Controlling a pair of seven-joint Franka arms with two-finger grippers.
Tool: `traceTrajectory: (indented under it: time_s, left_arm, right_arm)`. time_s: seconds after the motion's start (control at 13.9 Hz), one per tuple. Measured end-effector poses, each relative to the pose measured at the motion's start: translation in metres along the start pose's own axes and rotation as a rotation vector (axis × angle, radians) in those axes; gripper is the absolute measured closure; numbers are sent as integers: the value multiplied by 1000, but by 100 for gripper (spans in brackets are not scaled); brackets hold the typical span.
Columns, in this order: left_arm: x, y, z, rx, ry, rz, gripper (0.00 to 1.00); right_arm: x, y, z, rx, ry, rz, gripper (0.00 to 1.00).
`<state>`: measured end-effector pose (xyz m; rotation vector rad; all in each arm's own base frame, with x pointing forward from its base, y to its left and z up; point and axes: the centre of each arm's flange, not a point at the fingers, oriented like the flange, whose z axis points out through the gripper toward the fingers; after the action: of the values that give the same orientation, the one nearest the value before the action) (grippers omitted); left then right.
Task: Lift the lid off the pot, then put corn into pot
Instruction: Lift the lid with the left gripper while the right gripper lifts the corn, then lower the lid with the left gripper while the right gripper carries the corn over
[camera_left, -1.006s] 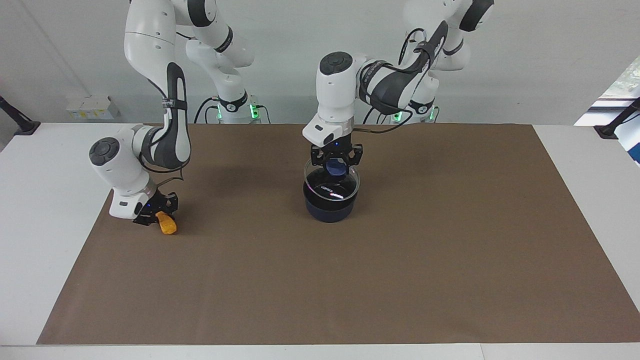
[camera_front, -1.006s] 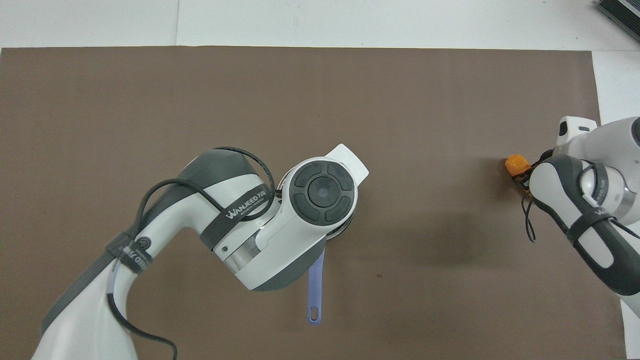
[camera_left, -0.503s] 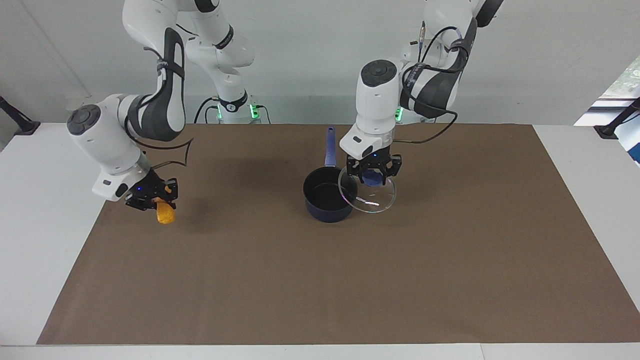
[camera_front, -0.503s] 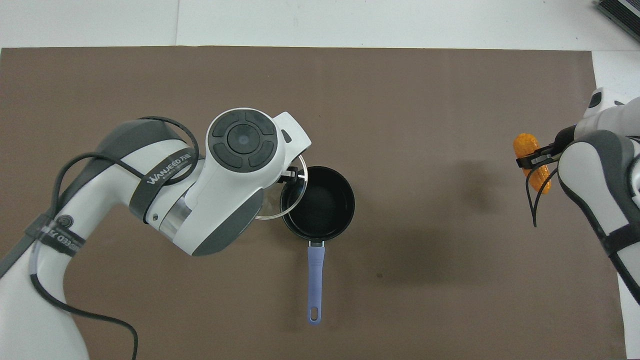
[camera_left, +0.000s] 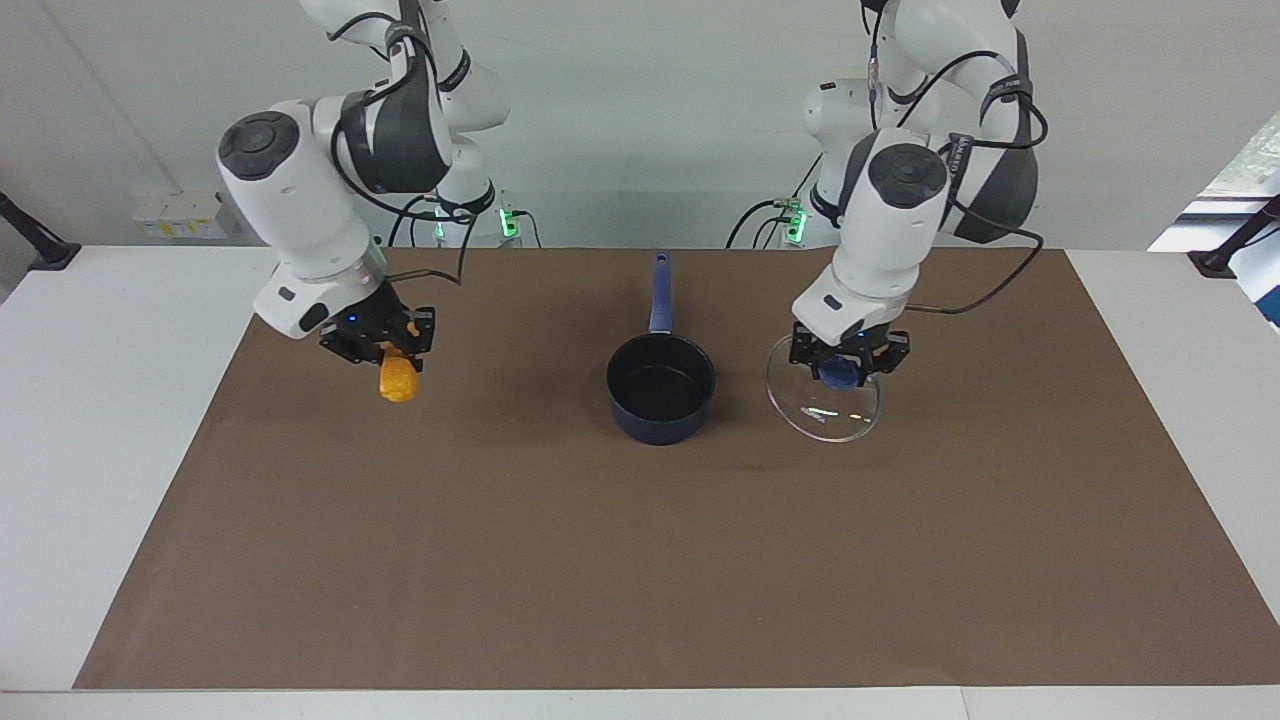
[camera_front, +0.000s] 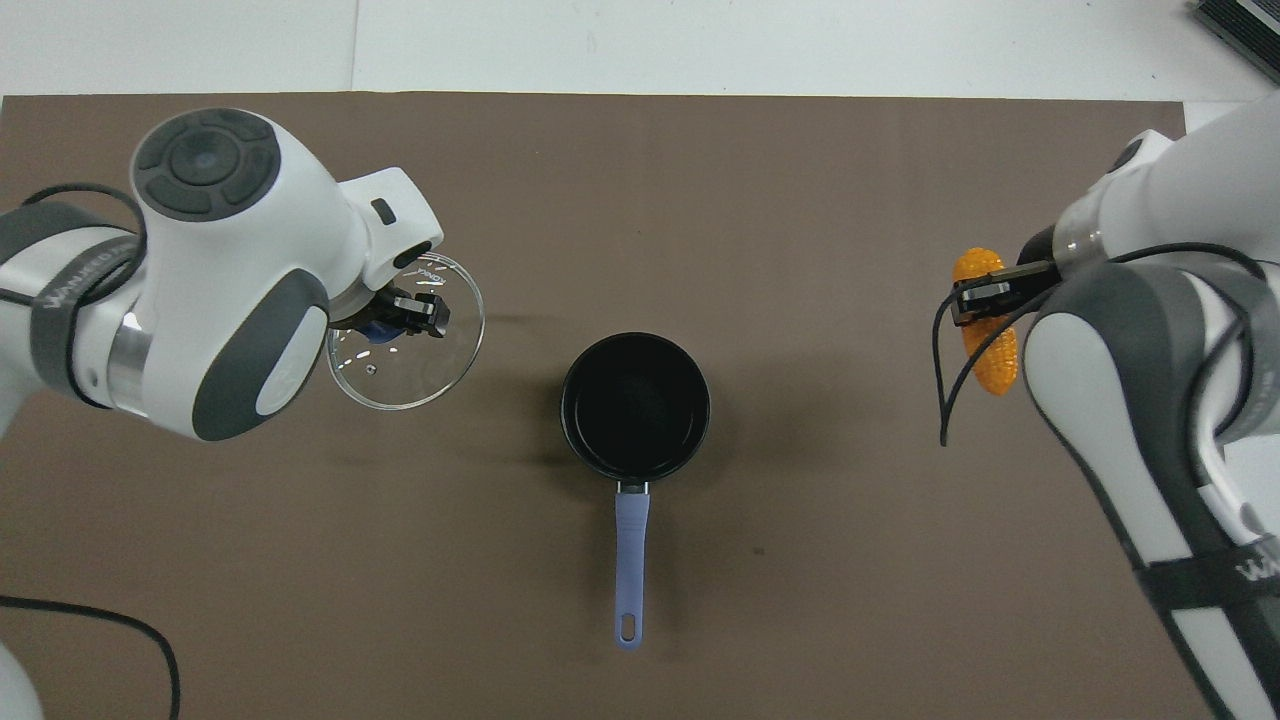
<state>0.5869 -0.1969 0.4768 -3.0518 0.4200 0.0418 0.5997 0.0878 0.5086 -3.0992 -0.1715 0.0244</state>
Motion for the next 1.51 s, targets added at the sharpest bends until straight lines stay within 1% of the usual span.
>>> traceTrajectory:
  time_s: [0.14, 0.29, 0.43, 0.57, 0.72, 1.01, 1.15, 1.22, 1.29, 1.44, 1.51]
  left_arm:
    - [-6, -26, 10, -8, -24, 17, 40]
    - [-15, -49, 21, -6, -41, 40, 40]
    - [-27, -74, 38, 0, -40, 55, 40]
    - [-39, -101, 64, 2, -36, 72, 40]
    - [-48, -125, 91, 4, -21, 89, 40]
    - [-68, -184, 144, 24, 35, 160, 40]
    - [-70, -203, 157, 34, 49, 184, 40]
    - [-70, -204, 157, 35, 53, 190, 40]
    - [-69, -204, 158, 35, 53, 191, 33]
    - [-67, -205, 156, 36, 60, 181, 9]
    - [-64, -207, 152, 34, 71, 166, 1]
  right_arm:
    - [-1, -46, 3, -2, -4, 29, 64]
    - [-3, -83, 7, -4, -6, 86, 64]
    - [-5, -130, 14, -7, -7, 146, 64]
    - [-6, -181, 28, -8, 2, 177, 64]
    - [-4, -218, 44, -3, 23, 201, 64]
    - [2, -270, 80, 14, 59, 228, 64]
    - [0, -296, 99, 15, 61, 221, 64]
    - [-1, -306, 109, 18, 66, 216, 64]
    - [0, -310, 115, 20, 70, 211, 64]
    - [0, -310, 125, 12, 59, 212, 64]
    - [-1, -308, 130, 6, 51, 213, 64]
